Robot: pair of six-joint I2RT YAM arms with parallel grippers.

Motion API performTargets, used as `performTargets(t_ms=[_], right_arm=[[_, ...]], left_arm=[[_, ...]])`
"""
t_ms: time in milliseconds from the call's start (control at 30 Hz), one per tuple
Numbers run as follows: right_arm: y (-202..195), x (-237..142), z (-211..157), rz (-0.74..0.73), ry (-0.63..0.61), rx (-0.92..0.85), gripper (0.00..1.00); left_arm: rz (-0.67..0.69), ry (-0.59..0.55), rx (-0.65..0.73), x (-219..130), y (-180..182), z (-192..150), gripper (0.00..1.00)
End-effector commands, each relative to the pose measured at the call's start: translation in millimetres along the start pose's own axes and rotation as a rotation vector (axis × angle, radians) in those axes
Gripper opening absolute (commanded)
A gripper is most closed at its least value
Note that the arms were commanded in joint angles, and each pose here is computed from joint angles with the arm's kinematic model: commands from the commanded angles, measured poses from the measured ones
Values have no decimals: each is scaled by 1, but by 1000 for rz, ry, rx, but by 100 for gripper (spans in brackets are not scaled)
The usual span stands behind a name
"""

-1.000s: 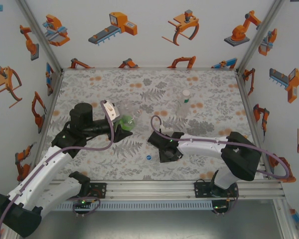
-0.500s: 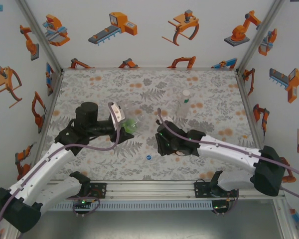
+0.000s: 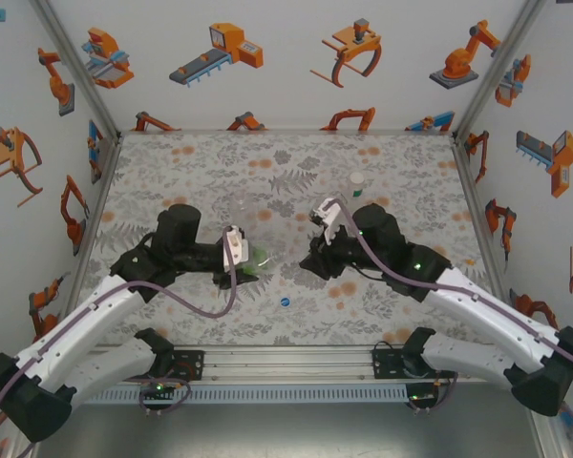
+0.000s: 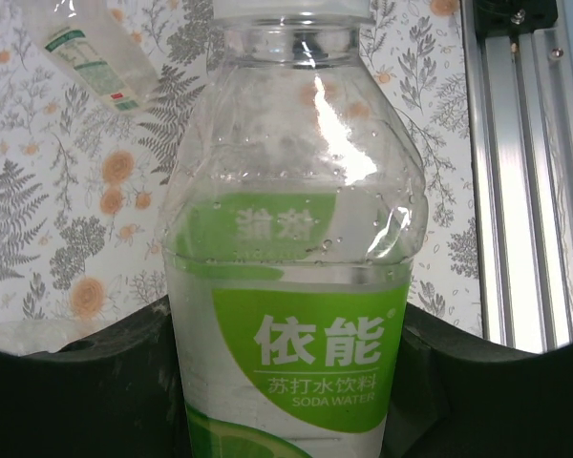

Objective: Screw on the bottle caps

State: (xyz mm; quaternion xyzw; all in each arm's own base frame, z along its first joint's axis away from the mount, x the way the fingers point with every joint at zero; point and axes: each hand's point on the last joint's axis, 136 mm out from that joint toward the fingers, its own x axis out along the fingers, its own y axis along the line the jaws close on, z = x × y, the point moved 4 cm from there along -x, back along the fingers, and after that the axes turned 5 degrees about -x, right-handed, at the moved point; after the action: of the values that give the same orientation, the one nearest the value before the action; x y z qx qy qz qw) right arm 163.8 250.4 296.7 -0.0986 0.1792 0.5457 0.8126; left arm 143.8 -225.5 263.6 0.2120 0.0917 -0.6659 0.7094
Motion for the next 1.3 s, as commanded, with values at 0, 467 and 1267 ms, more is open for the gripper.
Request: performTargets(t_ms=[0, 467, 1267], right_arm=[[17, -25, 36, 67, -168, -211, 16], [52, -41, 70, 271, -322, -481, 15], [67, -29, 77, 384, -331, -500, 13]], left_arm=[[-56, -44, 83, -4, -13, 5, 0], [-94, -85, 83, -8, -19, 13, 0], [-60, -72, 41, -9, -13, 15, 0]])
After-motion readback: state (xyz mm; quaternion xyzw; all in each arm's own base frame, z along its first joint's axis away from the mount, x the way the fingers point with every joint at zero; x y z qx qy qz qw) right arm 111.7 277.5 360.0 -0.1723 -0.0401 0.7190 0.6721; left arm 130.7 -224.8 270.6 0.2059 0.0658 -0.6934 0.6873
